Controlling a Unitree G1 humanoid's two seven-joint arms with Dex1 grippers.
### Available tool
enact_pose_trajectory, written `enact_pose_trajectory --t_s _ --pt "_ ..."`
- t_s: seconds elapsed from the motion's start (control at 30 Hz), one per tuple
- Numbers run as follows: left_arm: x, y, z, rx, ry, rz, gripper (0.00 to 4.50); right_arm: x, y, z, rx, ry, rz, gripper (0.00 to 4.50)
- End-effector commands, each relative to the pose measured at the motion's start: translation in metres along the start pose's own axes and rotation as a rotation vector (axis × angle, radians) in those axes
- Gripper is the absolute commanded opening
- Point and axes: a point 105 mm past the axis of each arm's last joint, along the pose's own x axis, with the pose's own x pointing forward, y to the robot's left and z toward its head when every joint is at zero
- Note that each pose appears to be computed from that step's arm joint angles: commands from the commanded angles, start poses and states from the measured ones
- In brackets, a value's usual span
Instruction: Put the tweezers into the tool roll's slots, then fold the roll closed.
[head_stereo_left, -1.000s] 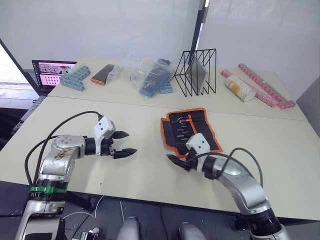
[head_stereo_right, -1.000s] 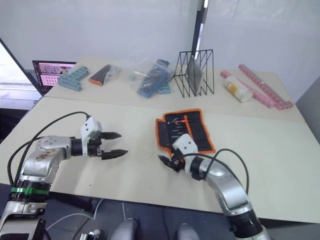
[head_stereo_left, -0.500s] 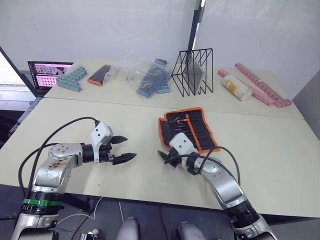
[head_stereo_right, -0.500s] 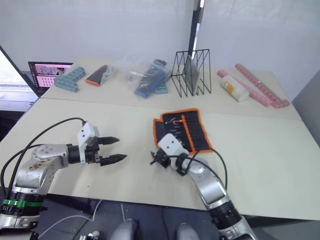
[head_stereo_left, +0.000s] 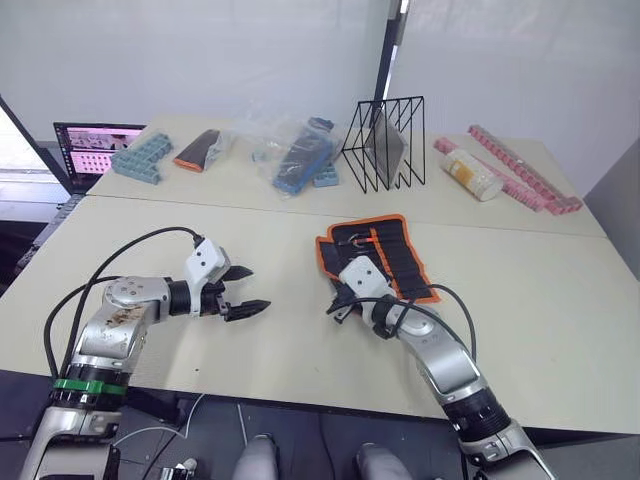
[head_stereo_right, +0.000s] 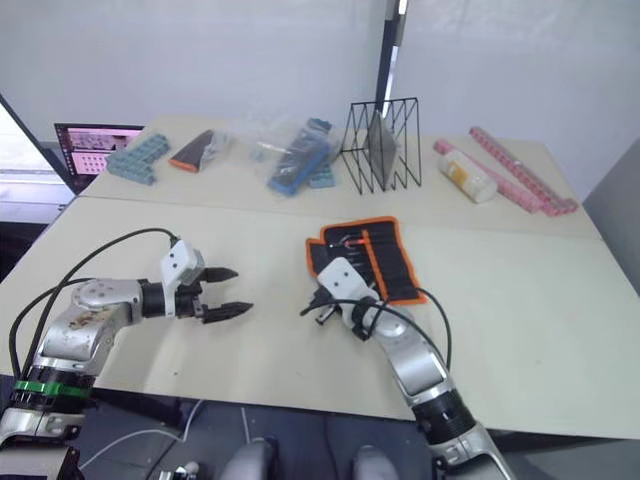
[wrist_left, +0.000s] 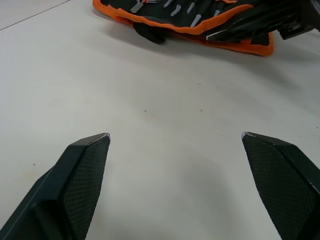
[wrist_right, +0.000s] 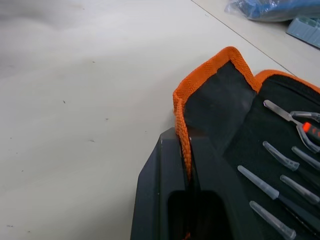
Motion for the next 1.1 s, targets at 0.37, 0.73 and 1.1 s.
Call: enact_pose_trajectory --t_s 0.37,0.73,1.1 --pt "0.034 0.022 0.031 0.288 0.062 -0.167 4.5 -0.045 0.01 0.003 -0.073 -0.066 0.293 0.03" --pt "0.078 0.007 0.048 0.503 0.124 -0.376 4.5 -0.071 -0.002 -0.005 -0.016 -0.019 0.239 0.03" --pt "0.103 -0.011 0.061 0.575 0.105 -0.46 3.66 -0.072 -0.003 -0.01 0.015 0.002 0.175 0.0"
